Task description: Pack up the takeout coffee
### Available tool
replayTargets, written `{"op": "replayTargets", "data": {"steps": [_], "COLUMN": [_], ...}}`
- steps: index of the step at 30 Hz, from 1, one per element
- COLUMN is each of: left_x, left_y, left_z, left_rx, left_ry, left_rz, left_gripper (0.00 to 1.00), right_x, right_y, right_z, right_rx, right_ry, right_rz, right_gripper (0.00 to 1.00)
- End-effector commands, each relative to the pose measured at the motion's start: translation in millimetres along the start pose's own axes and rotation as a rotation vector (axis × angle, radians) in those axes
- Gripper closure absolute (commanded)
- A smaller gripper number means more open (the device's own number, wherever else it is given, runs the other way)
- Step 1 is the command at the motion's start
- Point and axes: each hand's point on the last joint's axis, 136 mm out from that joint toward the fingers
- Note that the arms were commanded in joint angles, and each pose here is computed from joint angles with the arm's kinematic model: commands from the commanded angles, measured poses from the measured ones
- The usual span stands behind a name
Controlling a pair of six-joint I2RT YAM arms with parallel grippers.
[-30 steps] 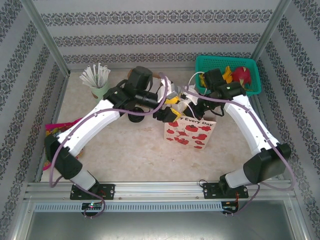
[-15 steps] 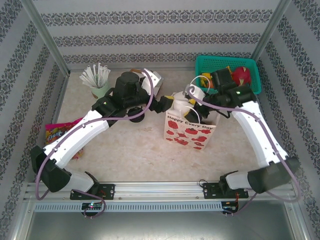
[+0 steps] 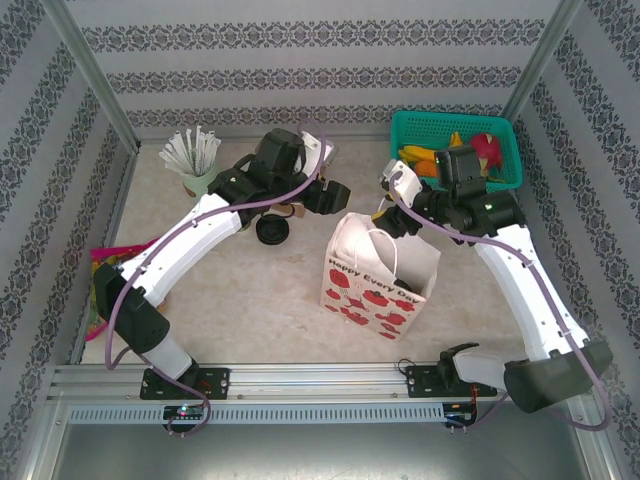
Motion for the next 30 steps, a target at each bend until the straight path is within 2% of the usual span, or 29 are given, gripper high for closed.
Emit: {"op": "replayTargets", "data": {"steps": [1, 4, 8, 13, 16, 21, 26, 28, 30], "left_x": [3.5, 12.1, 20.6, 4.6, -4.9, -18.1, -31.1, -35.8, -39.5], "left_y": [-25.0, -28.4, -47.2, -42.1, -37.6, -36.6, -27.0, -26.9, -24.0], "left_z": [14.8, 21.2, 30.8, 49.2, 47.9, 36.3, 30.0, 26.3, 21.1], "left_rx": [0.03, 0.003, -0.059, -0.121, -0.125, -0.125, -0.12, -0.12, -0.12], "left_ry": [0.086, 0.092, 0.109, 0.246, 0.268, 0.253, 0.248, 0.242, 0.234], "left_rz": [0.137, 0.137, 0.234, 0.167, 0.144, 0.144, 0.095, 0.098, 0.083], "left_gripper": [0.24, 0.2, 0.2, 0.3, 0.36, 0.53, 0.62, 0.62, 0.54], "right_x": [8.1, 16.1, 34.7, 51.4, 59.0, 45.9, 25.4, 21.4, 22.5], "right_y": [3.3, 5.9, 26.7, 45.7, 50.2, 48.3, 38.2, 34.9, 32.5], "right_z": [-8.3, -17.5, -33.7, -37.5, -36.7, -23.6, -13.7, -10.4, -11.7], "right_rx": [-0.005, -0.003, 0.01, 0.001, -0.013, -0.027, -0.048, -0.062, -0.097], "right_ry": [-0.073, -0.126, -0.198, -0.258, -0.285, -0.253, -0.187, -0.171, -0.174], "right_rz": [0.014, 0.026, -0.036, -0.061, -0.043, -0.046, -0.055, -0.052, -0.043], "right_gripper": [0.37, 0.33, 0.28, 0.21, 0.12, 0.1, 0.11, 0.11, 0.11]}}
Point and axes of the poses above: each hand's point on the last joint's axis, 136 mm out from that joint toward the fingers, its own x axis back along the fingers, its own y axis along the line the jaws close on, z = x × y, and after that the axes turned 7 degrees about -x, right-handed
